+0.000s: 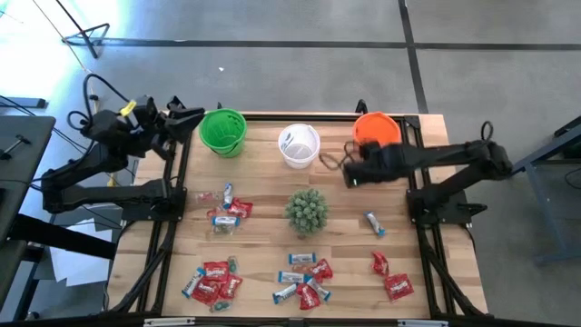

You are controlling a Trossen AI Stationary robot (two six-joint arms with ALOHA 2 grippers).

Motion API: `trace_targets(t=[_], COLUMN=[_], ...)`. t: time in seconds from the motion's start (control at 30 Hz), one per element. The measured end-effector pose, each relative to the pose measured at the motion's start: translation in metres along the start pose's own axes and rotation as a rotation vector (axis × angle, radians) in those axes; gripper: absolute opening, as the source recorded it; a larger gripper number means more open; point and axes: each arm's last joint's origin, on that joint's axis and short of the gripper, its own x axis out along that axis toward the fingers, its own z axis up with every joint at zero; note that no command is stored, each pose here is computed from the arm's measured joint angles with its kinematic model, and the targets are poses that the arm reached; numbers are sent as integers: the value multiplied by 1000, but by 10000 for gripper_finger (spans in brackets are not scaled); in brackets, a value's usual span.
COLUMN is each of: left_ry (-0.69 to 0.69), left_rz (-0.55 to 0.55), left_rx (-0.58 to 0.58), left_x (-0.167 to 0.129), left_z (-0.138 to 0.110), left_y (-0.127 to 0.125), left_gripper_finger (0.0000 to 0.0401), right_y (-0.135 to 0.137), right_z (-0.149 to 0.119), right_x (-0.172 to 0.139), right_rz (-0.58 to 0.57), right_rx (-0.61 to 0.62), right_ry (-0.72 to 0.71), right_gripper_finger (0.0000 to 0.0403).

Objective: Sort candy
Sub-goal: Put the transparent candy into the orange bucket

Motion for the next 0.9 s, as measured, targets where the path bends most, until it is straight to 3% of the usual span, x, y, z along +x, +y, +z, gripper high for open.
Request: trace_targets(t=[0.4, 0.6, 0.9], left_ry=[-23, -30, -30], left_rz=[-8, -11, -11], left_rx=[149, 152, 152], left_x=[16, 15, 15], left_z=[-4, -3, -3], left_y=[3, 2, 2], left_gripper_finger=[82, 82, 82], right_y=[-39, -55, -69], right_z=[85, 101, 111], right_x=[37, 46, 51], right_rz=[-63, -91, -116], right_rx=[-41, -56, -116], right_ry=[-25, 1, 20], right_gripper_finger=[9, 22, 103])
